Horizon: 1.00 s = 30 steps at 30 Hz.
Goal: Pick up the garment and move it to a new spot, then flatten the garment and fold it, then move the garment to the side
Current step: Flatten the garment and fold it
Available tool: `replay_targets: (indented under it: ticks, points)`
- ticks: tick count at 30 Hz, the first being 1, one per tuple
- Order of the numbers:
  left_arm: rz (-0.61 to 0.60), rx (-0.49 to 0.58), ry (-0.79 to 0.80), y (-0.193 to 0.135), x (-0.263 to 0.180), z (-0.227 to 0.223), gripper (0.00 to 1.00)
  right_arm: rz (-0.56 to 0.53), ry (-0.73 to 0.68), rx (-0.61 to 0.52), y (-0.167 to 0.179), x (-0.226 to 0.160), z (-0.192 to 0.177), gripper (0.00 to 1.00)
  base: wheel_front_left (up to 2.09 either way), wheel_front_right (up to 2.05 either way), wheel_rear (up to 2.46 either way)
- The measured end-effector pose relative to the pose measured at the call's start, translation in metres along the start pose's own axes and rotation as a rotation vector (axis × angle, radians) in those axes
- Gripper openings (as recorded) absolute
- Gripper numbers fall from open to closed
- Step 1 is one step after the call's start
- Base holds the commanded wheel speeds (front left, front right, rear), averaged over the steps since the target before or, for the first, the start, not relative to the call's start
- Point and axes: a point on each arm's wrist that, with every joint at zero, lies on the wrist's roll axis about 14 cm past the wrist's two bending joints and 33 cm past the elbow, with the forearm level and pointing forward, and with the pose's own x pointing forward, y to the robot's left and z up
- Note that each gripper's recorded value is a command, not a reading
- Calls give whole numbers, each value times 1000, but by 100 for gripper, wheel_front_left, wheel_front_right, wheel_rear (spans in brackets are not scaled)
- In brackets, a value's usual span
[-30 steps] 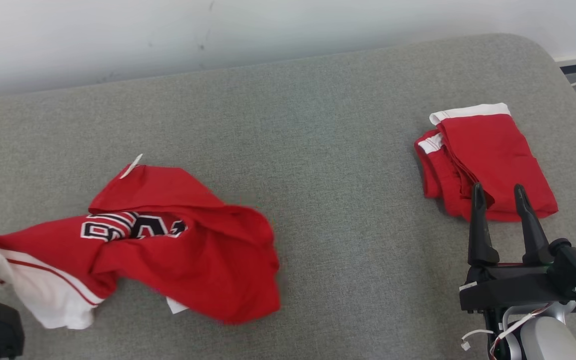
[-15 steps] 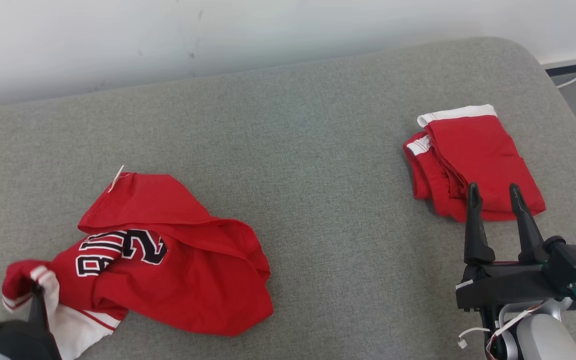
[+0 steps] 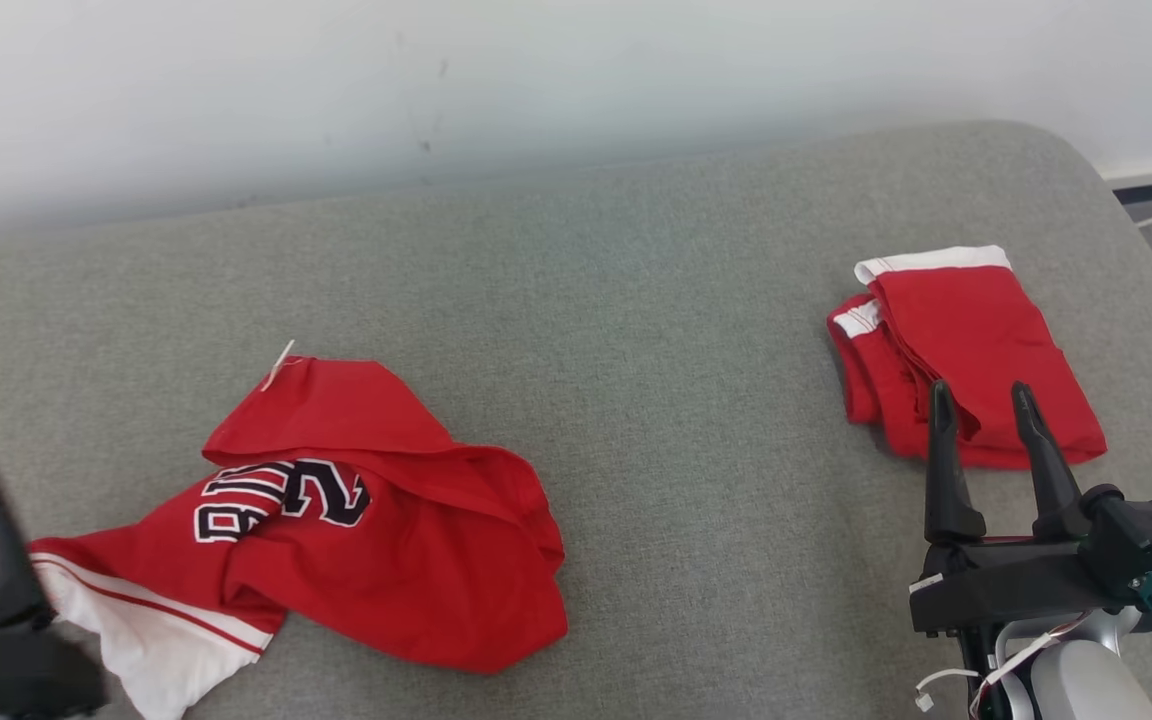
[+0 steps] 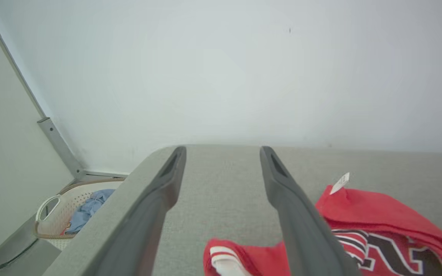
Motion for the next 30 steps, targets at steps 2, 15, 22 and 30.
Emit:
replay_targets:
  ticks: [2,15,22,30]
  points:
    - [-52,-67,-110,-17,-4,28,100,8,-8,2,3,0,3,100,0,0,0]
    - [-377,-304,-265,-107,-53,58,100,56,-69,31,19,-6,26,100,0,0,0]
    - [-484,-273,-185,-134,-69,30,100,38,-65,43,13,-14,27,100,0,0,0]
    - [-490,-254,-163,-136,-68,17,100,22,-35,39,8,-18,17,100,0,0,0]
